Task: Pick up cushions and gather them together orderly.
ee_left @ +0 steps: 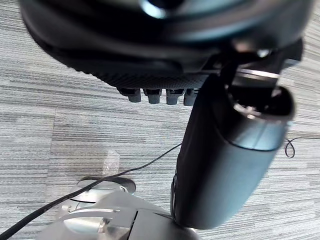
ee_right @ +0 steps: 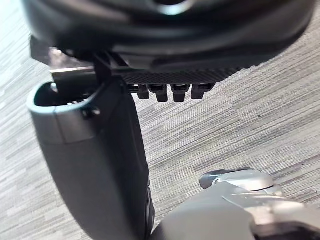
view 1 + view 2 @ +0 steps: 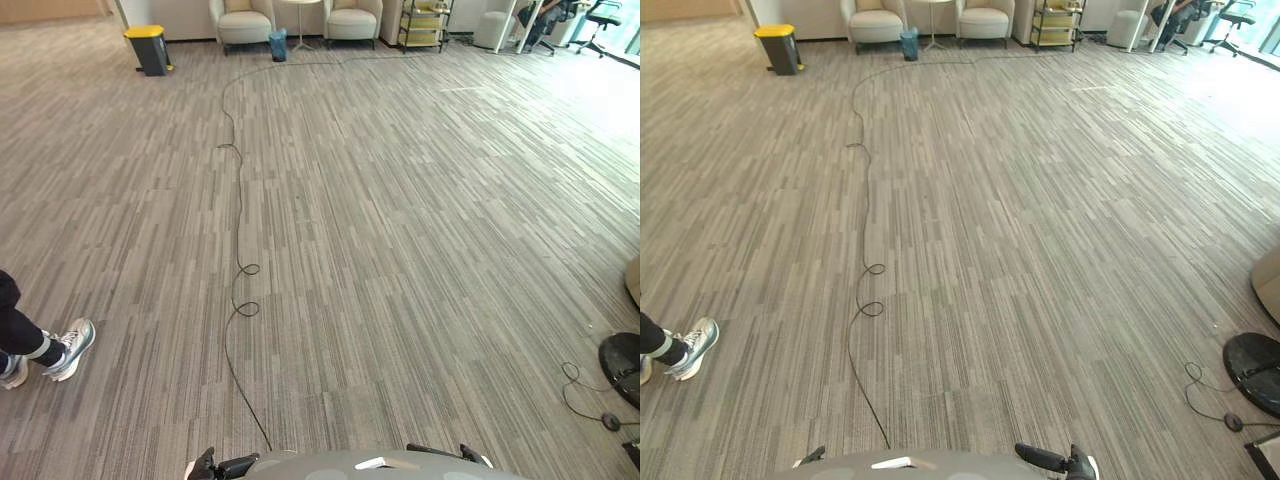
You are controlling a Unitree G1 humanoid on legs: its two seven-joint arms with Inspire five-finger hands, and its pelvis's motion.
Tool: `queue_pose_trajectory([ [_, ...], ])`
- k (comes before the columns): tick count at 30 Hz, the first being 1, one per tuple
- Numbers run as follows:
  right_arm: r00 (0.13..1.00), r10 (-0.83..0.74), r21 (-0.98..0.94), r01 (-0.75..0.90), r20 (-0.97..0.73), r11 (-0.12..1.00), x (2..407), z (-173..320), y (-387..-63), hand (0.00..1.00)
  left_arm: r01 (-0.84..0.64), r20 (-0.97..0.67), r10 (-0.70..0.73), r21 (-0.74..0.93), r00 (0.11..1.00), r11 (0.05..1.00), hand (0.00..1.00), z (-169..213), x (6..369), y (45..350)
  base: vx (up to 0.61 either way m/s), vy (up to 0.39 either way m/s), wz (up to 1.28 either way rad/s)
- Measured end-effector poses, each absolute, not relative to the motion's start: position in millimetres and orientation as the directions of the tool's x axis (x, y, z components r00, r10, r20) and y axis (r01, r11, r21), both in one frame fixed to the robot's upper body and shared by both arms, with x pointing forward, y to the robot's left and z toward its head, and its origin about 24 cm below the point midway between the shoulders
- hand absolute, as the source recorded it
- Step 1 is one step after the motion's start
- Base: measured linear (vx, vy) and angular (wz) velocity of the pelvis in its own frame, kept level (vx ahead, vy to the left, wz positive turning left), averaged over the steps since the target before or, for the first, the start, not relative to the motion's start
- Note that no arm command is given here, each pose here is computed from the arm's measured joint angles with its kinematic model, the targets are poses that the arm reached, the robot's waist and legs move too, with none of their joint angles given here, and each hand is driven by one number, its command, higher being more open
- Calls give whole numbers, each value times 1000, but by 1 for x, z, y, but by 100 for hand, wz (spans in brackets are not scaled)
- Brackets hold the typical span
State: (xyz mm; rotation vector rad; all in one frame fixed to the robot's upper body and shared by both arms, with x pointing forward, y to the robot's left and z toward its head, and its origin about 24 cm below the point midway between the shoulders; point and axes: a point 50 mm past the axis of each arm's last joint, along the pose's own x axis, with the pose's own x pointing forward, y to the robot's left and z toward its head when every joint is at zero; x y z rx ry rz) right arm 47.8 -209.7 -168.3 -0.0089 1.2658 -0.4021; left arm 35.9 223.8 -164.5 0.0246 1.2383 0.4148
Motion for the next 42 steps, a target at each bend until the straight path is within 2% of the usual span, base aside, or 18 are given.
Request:
queue_pose_trajectory([
  [38,229,-304,-212,354,-925,911,51,-169,-214,100,-241,-914,289,224,285,944,100,-166,49,220,-6,-20,3],
  [42,252,-309,-206,365,-917,908,57,-167,-214,100,-271,-897,293,207,330,940,100,-162,62,221,-39,-32,11],
])
